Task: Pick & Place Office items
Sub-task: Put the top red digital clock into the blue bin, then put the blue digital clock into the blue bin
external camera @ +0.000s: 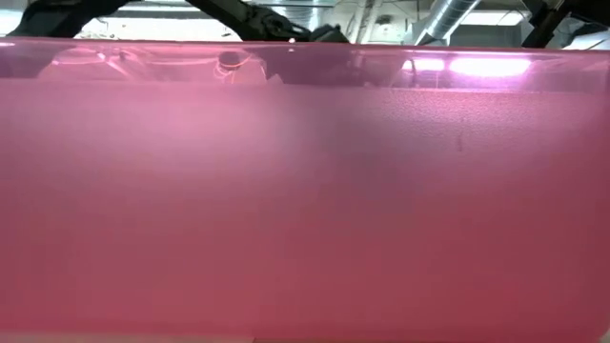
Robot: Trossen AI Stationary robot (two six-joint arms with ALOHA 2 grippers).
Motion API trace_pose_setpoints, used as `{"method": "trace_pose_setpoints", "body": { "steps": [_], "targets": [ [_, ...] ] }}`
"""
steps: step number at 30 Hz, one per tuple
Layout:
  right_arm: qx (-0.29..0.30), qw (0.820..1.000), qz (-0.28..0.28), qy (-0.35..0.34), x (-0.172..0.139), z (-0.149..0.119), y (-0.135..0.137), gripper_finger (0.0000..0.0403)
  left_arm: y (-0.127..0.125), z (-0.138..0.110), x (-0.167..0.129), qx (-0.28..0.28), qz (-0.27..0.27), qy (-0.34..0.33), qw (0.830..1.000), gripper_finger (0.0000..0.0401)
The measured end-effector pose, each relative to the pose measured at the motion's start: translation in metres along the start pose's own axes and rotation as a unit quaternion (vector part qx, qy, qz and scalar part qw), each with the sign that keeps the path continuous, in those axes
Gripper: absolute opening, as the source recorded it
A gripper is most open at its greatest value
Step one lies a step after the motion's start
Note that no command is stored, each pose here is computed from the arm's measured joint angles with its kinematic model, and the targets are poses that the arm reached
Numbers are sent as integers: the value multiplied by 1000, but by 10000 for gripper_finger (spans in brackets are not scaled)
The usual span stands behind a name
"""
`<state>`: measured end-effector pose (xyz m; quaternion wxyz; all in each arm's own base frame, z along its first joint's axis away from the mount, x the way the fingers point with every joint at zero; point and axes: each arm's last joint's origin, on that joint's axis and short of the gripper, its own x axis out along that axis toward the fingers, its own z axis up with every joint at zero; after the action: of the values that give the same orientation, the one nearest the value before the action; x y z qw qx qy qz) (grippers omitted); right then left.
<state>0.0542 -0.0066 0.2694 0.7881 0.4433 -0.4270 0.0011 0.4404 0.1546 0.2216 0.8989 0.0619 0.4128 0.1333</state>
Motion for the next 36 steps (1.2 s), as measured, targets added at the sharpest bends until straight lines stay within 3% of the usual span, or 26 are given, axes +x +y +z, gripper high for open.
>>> {"method": "trace_pose_setpoints", "body": {
  "steps": [9,20,32,36],
  "targets": [
    [-3,1000,-7,2,0,-1,-1,235,4,-12,26,24,19,14,999,54],
    [-8,1000,-11,5,0,-2,-2,235,7,-11,31,59,27,-4,998,60],
    [-10,1000,-12,5,0,-2,-2,235,16,-4,30,46,46,-42,997,151],
    [-10,1000,-12,5,0,-2,-2,235,29,3,13,6,67,-62,996,174]
  ]
}}
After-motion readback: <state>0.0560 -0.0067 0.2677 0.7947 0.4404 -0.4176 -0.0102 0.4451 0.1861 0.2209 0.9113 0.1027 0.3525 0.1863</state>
